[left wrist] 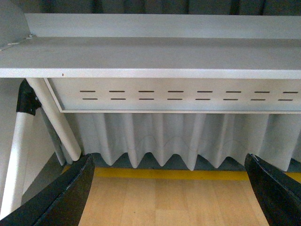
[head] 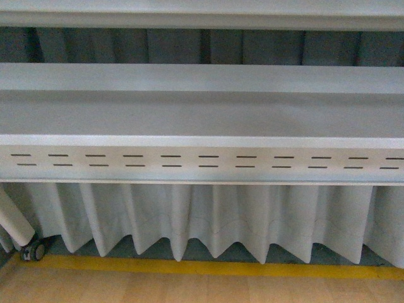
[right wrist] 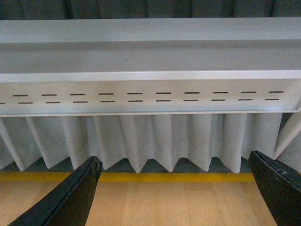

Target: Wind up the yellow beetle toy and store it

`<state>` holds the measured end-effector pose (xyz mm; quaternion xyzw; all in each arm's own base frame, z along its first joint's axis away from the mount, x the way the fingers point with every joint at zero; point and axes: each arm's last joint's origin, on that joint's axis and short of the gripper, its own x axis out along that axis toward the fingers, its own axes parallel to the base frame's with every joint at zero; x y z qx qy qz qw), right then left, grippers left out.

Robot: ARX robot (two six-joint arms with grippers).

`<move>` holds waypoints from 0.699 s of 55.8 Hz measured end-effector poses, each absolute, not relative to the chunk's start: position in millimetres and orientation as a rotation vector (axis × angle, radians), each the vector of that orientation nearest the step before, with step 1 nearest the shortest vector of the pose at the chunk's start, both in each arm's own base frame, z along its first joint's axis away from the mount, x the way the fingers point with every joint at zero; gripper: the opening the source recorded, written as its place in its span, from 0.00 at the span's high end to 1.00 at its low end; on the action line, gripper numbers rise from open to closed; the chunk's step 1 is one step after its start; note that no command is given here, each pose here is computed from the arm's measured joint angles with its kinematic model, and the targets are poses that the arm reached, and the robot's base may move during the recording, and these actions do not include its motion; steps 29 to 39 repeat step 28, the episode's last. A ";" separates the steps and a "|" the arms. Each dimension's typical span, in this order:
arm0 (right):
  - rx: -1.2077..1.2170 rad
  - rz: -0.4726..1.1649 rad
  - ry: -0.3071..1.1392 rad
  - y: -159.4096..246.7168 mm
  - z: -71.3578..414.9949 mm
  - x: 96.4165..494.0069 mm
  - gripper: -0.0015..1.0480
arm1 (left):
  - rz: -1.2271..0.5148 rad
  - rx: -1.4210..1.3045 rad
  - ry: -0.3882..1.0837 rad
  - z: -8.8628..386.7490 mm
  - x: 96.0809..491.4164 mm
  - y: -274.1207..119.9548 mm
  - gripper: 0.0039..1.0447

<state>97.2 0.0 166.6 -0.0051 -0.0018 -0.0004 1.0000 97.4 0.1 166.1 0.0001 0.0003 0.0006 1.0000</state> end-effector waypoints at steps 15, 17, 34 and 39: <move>-0.010 -0.001 -0.004 0.0 166.6 97.2 0.06 | 0.002 0.000 0.001 166.1 97.4 0.1 0.06; -0.010 -0.001 -0.004 0.0 166.6 97.2 0.06 | 0.001 0.000 0.001 166.1 97.4 0.1 0.06; -0.010 -0.001 -0.004 0.0 166.6 97.2 0.06 | 0.001 0.000 0.001 166.1 97.4 0.1 0.06; -0.010 -0.001 -0.004 0.0 166.6 97.2 0.06 | 0.001 0.000 0.001 166.1 97.4 0.1 0.06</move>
